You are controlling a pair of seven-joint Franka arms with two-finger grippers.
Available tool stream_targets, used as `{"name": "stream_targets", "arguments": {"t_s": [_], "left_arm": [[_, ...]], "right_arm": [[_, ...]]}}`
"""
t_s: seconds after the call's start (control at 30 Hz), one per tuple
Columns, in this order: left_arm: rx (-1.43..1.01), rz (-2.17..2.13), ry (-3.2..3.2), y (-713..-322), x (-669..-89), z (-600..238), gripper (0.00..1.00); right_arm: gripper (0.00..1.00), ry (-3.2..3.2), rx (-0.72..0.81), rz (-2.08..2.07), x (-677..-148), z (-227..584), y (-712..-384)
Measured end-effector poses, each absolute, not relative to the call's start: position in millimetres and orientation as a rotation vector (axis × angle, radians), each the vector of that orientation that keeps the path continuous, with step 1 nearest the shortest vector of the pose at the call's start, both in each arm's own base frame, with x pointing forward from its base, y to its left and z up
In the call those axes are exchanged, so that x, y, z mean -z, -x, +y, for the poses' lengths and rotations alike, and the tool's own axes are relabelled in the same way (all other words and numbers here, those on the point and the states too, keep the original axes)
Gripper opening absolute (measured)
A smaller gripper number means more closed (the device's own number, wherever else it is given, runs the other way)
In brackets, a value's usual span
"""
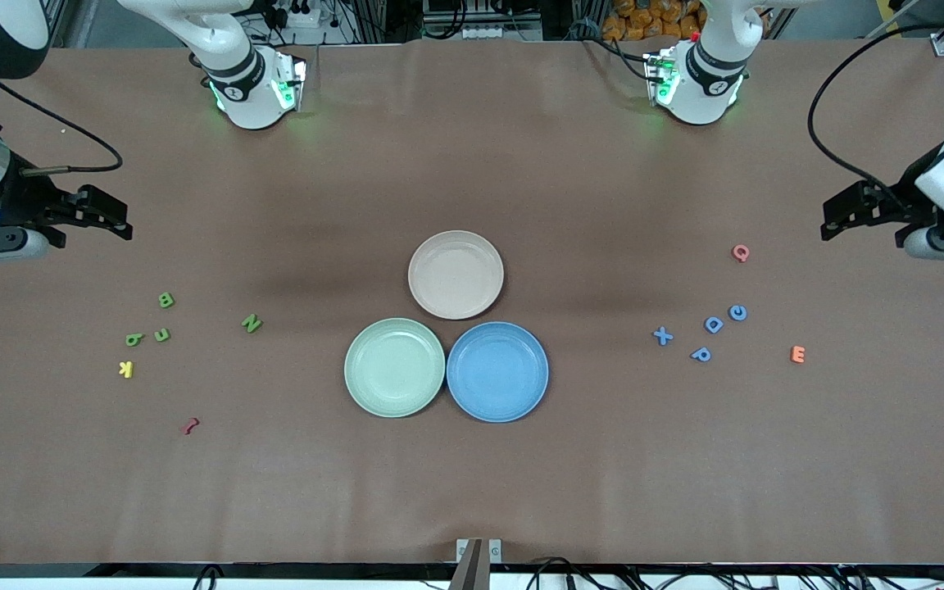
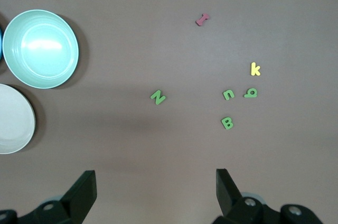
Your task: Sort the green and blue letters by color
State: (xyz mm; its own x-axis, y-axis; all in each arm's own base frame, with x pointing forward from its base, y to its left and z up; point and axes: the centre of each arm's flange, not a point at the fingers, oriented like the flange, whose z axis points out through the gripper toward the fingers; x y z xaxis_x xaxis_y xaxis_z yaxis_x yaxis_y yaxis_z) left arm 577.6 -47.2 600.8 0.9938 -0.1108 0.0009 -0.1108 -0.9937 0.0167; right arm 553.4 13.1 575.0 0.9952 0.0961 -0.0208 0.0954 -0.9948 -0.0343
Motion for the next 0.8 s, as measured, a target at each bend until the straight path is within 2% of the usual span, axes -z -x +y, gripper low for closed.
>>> {"name": "stream_targets", "arguments": {"t_s": [0.33,0.8], "left_arm": [[0.027,-0.214,-3.117,-607.1,-550.8,-66.1,1.0],[0.143,-0.202,-3.117,-651.6,-431.6,-68.9,1.0]], "right_arm": [[1.0,3.115,-0.036,-0.153,-575.0,12.8,-553.4],[1.0,3.115,-0.042,-0.153,-573.9,13.0,-553.5]]}}
